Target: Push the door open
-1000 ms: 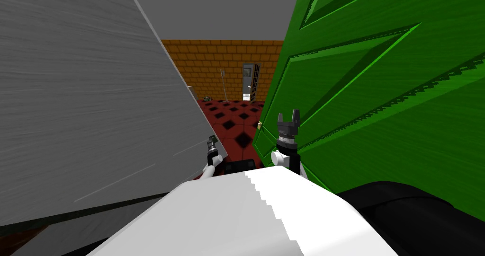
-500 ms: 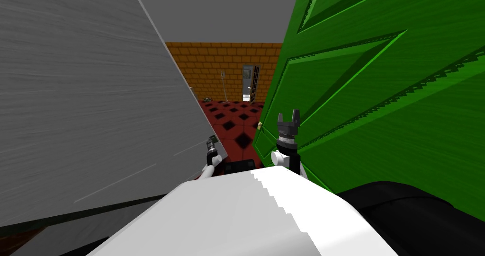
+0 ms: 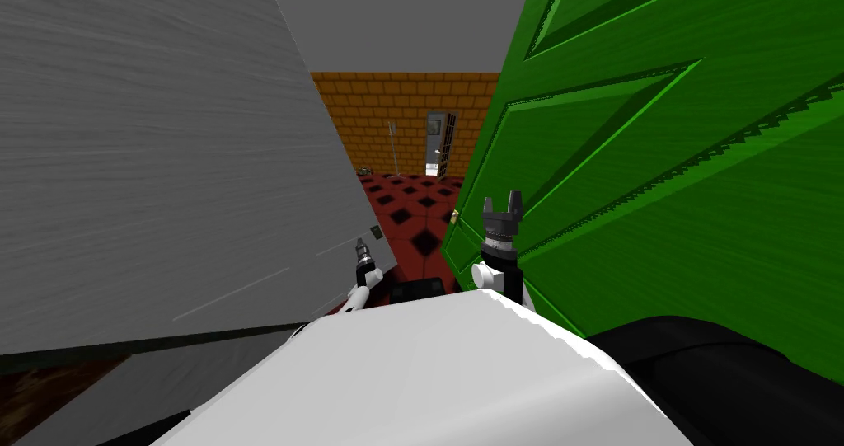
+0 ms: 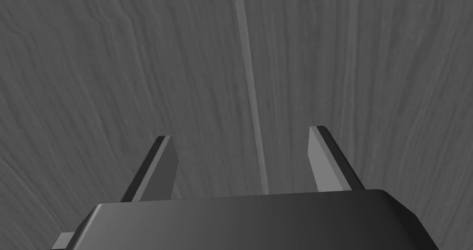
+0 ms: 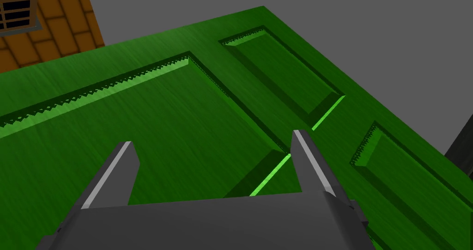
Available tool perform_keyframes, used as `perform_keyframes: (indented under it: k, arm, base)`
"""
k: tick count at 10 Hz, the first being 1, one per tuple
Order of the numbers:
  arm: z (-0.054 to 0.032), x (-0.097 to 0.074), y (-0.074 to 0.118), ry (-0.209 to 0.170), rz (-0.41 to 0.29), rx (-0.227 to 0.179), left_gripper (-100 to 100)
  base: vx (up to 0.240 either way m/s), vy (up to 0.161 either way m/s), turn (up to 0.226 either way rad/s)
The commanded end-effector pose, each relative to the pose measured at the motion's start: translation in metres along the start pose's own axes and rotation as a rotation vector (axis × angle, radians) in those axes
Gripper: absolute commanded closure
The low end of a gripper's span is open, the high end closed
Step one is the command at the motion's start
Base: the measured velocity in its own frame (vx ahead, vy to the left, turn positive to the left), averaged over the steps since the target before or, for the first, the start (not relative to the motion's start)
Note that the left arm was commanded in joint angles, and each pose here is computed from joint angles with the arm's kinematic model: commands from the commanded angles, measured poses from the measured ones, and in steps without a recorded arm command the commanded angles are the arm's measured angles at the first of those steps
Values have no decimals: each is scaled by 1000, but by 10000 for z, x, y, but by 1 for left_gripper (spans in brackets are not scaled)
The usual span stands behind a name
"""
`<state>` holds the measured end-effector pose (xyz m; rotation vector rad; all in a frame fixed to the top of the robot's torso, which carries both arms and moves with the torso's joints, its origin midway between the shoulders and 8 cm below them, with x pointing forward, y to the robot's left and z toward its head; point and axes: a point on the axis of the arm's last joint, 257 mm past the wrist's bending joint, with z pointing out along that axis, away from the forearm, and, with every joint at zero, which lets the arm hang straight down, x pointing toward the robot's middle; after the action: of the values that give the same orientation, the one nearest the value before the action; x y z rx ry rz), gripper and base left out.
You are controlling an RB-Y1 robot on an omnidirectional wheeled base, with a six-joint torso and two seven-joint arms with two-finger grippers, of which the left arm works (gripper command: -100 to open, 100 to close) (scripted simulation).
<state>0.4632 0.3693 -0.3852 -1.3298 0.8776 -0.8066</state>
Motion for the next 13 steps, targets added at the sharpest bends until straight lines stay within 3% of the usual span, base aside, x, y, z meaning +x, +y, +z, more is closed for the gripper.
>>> perform_keyframes:
  k: [1, 3, 4, 7, 9, 13]
  arm:
    - [17, 48, -19, 0, -4, 1, -100]
    - [7, 104, -19, 2, -11, -2, -100]
    - [-41, 262, -7, 8, -34, -13, -100]
    - [-136, 494, 17, 17, -68, -31, -100]
    - [-66, 327, -10, 9, -44, -17, -100]
    - [17, 120, -50, -5, -11, 5, -100]
  base:
    - [-190, -49, 58]
    - [-160, -54, 27]
    - [-137, -83, 14]
    - [-81, -181, -14]
    - [13, 0, 35]
    - [122, 159, 1]
